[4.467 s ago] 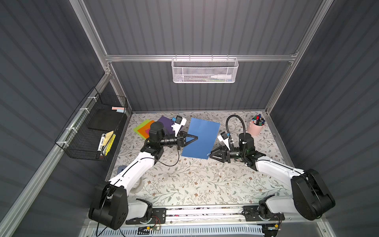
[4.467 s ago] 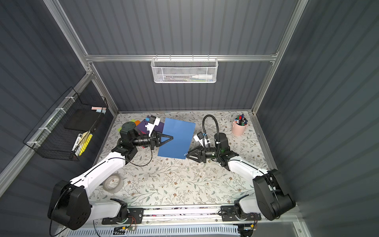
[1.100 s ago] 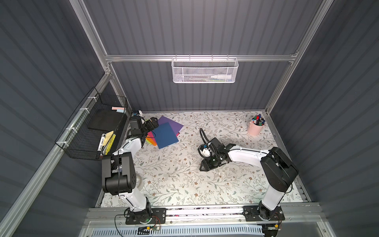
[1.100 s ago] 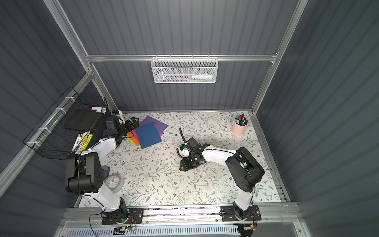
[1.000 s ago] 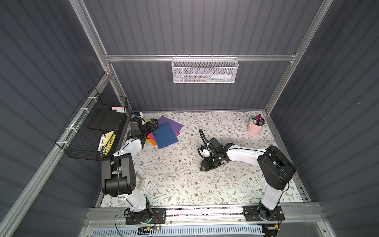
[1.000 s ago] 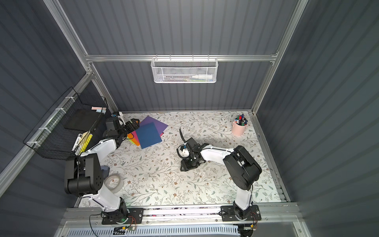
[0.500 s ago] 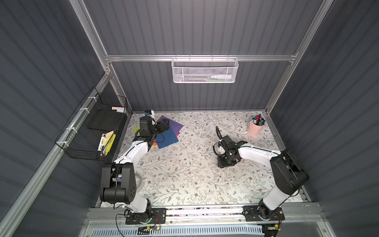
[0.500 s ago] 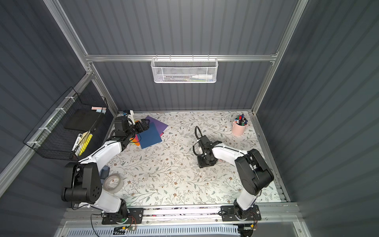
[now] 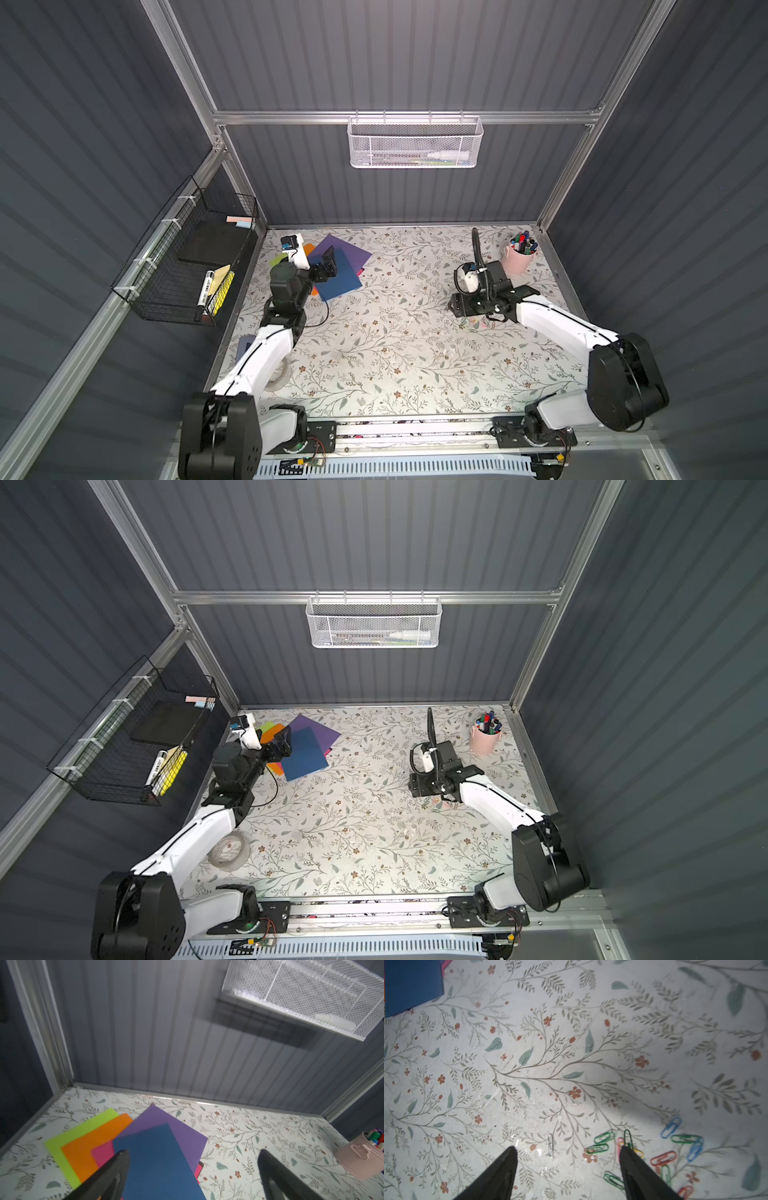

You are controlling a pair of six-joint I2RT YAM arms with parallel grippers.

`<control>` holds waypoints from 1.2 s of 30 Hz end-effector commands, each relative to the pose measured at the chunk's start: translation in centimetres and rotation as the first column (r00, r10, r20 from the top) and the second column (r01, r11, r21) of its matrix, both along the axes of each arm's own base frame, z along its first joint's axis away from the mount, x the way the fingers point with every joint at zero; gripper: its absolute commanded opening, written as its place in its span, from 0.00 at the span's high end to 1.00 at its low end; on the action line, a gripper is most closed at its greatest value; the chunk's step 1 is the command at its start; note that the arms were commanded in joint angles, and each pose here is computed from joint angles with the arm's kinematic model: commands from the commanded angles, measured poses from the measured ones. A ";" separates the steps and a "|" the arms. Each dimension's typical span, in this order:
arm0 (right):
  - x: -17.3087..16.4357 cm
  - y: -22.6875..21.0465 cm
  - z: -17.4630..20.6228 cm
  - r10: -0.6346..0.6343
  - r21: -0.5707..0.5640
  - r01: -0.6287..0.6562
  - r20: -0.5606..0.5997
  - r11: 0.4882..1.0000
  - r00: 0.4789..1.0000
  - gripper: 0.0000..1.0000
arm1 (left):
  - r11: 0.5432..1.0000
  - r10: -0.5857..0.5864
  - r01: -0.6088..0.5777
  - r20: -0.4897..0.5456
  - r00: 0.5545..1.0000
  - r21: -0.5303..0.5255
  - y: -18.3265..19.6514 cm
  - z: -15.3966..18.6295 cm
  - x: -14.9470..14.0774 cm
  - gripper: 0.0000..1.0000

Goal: Unclip the paperclips from the documents
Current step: Move the paper clip at the center of the board, then reset both arms

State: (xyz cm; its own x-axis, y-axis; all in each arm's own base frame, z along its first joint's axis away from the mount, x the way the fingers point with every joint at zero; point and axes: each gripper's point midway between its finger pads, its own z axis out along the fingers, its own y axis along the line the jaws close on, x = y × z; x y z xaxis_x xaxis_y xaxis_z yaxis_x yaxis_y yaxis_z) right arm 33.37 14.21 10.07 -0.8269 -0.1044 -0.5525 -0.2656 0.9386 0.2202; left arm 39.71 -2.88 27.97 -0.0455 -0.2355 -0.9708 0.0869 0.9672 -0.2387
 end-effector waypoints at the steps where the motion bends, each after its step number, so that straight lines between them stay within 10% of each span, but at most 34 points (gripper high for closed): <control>1: 1.4 -1.6 1.0 -0.013 -0.013 0.014 0.114 1.000 0.993 0.14 | 0.995 0.061 -0.075 0.177 0.982 0.070 1.1 2.3 -1.8 0.01; 17: 4.2 -12.9 0.1 -0.231 -0.144 0.313 0.412 0.939 0.882 0.07 | 0.975 0.158 -0.198 0.311 0.937 0.102 2.8 -1.7 -1.2 0.02; 36: 6.0 -12.4 -0.7 -0.178 -0.046 0.243 0.555 0.969 0.813 0.06 | 0.969 0.172 -0.226 0.382 0.908 0.099 3.0 -4.1 0.1 0.02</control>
State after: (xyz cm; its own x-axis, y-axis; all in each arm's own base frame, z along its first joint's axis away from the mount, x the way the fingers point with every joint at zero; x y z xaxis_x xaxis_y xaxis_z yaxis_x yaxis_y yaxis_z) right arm 38.57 1.54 7.67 -0.4799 -0.0391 -0.8764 -0.0819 0.9966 0.0004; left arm 40.98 -0.09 19.41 0.1788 -0.0672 -0.9816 -0.0584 0.9952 -0.0787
